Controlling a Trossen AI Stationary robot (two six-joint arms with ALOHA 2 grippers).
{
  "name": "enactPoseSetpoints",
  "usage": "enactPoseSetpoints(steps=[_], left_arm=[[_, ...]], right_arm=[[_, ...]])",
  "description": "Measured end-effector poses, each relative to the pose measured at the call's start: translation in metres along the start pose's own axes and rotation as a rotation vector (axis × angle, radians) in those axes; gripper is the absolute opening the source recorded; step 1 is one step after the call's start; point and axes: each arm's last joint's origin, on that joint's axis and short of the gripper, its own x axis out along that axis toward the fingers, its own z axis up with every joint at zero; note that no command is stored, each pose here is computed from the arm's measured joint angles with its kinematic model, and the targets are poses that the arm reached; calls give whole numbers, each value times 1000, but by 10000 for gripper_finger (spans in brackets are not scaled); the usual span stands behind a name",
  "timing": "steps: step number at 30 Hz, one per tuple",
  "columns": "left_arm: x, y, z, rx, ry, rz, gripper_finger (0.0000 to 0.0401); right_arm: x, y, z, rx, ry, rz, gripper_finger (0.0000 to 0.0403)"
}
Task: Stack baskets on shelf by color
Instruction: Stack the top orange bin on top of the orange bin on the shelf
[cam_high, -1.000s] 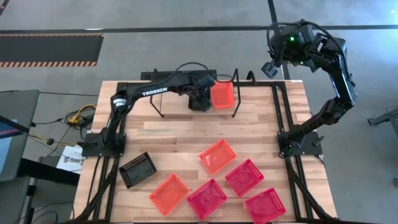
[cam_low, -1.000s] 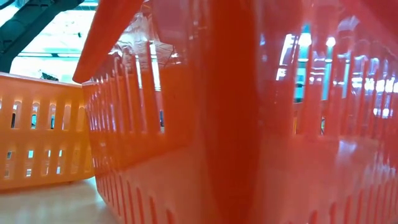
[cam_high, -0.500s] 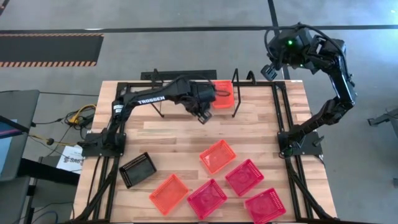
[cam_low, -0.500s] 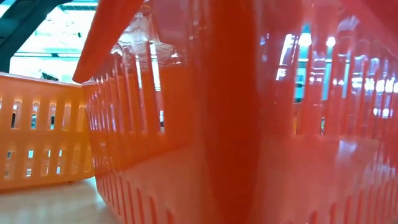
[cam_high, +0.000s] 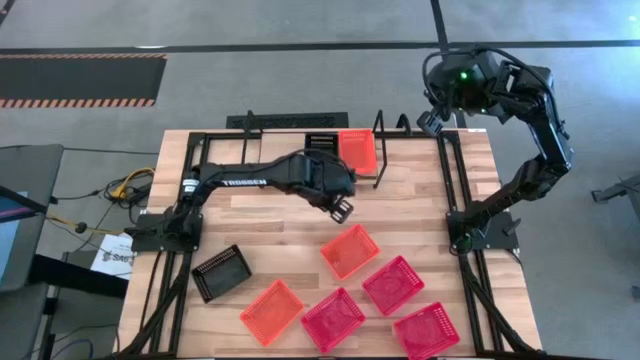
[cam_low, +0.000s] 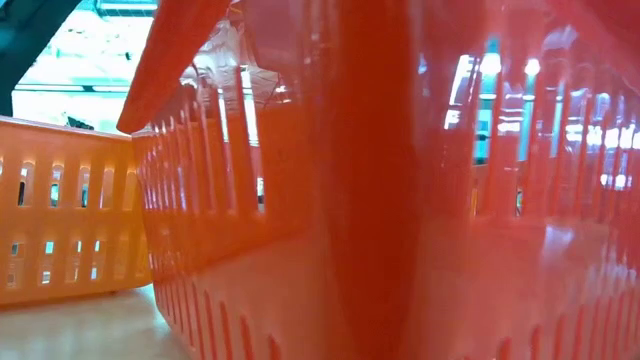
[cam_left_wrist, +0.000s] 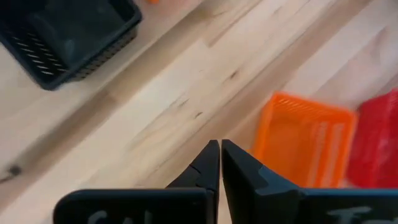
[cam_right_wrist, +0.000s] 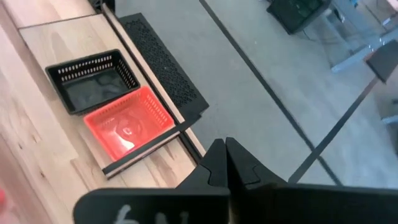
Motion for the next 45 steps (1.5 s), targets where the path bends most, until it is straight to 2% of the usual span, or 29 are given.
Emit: enactPoseSetpoints(steps=[7, 12, 18, 22, 24, 27, 29, 31, 33, 35, 37, 39, 45], left_arm=[[5, -23, -19, -113, -59, 9, 44], [36, -42, -31, -131, 3, 5, 82], [72, -58, -34, -120, 97, -87, 101], [81, -61, -35, -52, 110, -106, 103], [85, -59, -37, -11, 132, -74, 103], [95, -61, -38, 17, 156, -87, 103], [102, -58, -43, 39, 204, -47, 103], [111, -58, -43, 38, 215, -40, 103], [116, -51, -47, 41, 267, 25, 103], [123, -54, -44, 30, 249, 2, 103], [128, -48, -46, 37, 291, 48, 103], [133, -51, -42, 24, 286, -1, 103], [136, -49, -37, -1, 292, -29, 103]], right_arm=[[0, 1, 0, -91, -2, 3, 1], [0, 1, 2, -128, -16, 0, 1], [0, 1, 2, -141, -15, 0, 1], [0, 1, 2, -143, -15, 0, 1], [0, 1, 2, -144, -15, 0, 1], [0, 1, 2, -150, -16, 0, 1], [0, 1, 1, -154, -16, 0, 1], [0, 1, 2, -155, -17, 1, 1], [0, 1, 1, -155, -17, 2, 1], [-1, 1, 2, -155, -18, 2, 1], [-1, 1, 2, -155, -19, 2, 1], [-1, 1, 2, -156, -19, 2, 1], [-1, 1, 2, -155, -24, 2, 1]])
